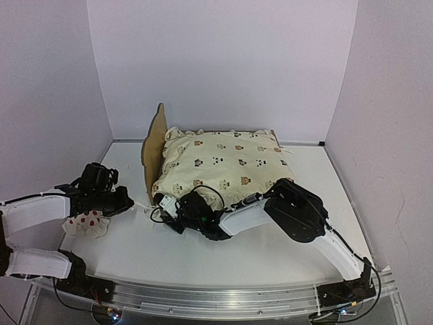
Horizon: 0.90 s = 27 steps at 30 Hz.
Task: Set up the pet bed
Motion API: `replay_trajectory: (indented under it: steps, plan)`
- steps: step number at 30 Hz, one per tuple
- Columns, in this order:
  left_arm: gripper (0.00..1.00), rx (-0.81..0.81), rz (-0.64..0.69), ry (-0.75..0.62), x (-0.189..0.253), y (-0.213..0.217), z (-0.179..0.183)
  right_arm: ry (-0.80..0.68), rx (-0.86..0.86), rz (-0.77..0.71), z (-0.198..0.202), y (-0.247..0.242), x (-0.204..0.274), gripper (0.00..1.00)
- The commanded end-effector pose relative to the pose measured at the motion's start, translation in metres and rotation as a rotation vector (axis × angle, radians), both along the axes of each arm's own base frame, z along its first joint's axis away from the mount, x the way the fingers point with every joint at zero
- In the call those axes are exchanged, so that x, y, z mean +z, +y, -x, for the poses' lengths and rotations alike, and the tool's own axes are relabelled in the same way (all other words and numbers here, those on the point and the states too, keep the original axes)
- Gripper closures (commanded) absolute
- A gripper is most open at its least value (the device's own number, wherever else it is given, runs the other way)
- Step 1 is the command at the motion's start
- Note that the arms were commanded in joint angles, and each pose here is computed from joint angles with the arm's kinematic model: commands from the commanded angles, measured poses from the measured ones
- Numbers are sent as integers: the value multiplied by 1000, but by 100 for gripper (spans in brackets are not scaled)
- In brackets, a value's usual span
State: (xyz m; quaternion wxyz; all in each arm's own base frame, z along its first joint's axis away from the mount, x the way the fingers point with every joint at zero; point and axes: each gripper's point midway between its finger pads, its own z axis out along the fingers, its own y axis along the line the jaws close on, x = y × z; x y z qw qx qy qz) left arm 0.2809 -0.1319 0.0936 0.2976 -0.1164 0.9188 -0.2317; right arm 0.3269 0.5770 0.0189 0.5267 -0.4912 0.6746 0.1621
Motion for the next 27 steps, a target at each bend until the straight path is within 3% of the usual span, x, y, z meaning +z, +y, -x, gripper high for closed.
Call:
replay_trajectory:
  steps: [1,10,27]
  plan:
    - [100,-3,-10,-44,15,-1,-11,-64,-32,42,-7,-14,12,44]
    - [100,-5,-9,-41,14,-2,-12,-65,46,-34,20,-25,35,42]
    - [100,-18,-3,-30,9,-5,-13,-192,80,-26,0,11,21,29]
